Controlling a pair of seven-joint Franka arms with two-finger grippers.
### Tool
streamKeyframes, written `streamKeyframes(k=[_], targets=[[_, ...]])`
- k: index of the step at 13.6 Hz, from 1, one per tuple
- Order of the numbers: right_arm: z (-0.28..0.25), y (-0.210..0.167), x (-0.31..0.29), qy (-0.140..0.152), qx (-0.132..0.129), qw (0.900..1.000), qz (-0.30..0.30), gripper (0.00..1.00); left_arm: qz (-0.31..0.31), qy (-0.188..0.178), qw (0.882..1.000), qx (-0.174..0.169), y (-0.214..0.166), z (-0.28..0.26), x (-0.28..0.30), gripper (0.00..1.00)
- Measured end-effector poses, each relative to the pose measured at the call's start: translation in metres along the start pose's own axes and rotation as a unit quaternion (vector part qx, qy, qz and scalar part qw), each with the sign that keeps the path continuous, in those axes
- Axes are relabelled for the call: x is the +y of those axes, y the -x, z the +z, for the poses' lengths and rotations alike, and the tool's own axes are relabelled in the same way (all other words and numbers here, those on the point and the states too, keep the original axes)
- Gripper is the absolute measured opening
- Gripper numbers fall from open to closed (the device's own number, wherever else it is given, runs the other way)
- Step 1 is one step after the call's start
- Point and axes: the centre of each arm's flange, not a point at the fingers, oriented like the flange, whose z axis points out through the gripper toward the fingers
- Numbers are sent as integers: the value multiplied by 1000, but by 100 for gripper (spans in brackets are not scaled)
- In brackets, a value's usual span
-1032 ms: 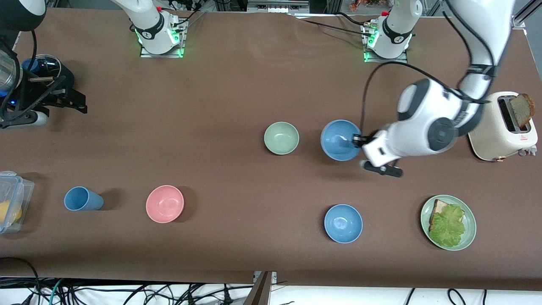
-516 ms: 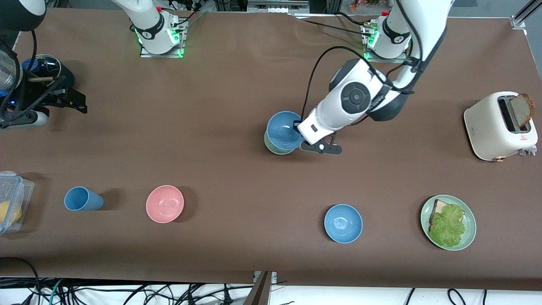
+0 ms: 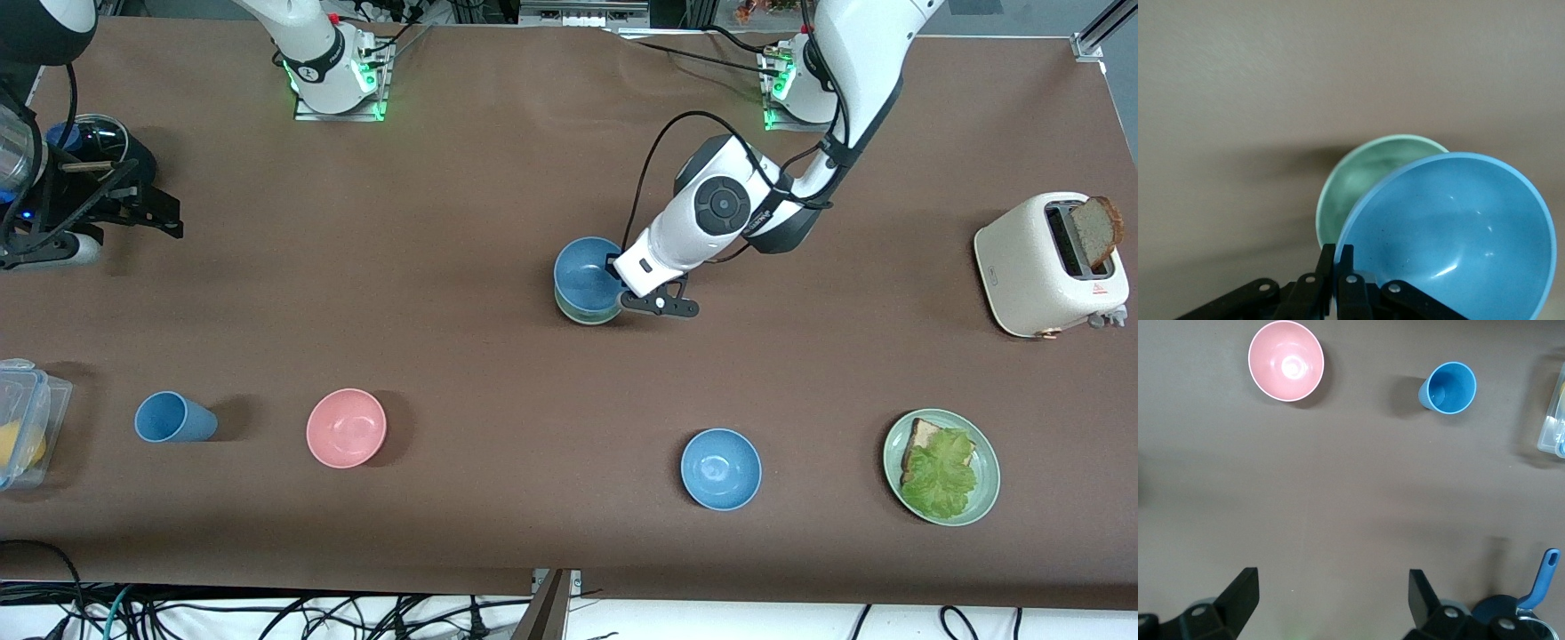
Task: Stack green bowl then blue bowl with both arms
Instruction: 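Lower the blue bowl into the green bowl and open the left gripper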
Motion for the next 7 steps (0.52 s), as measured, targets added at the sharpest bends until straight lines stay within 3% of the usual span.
streamKeyframes(k=[7], targets=[[0,0,0,0,0,1000,0,99,-5,7,1000,8,-3,17,-5,5]])
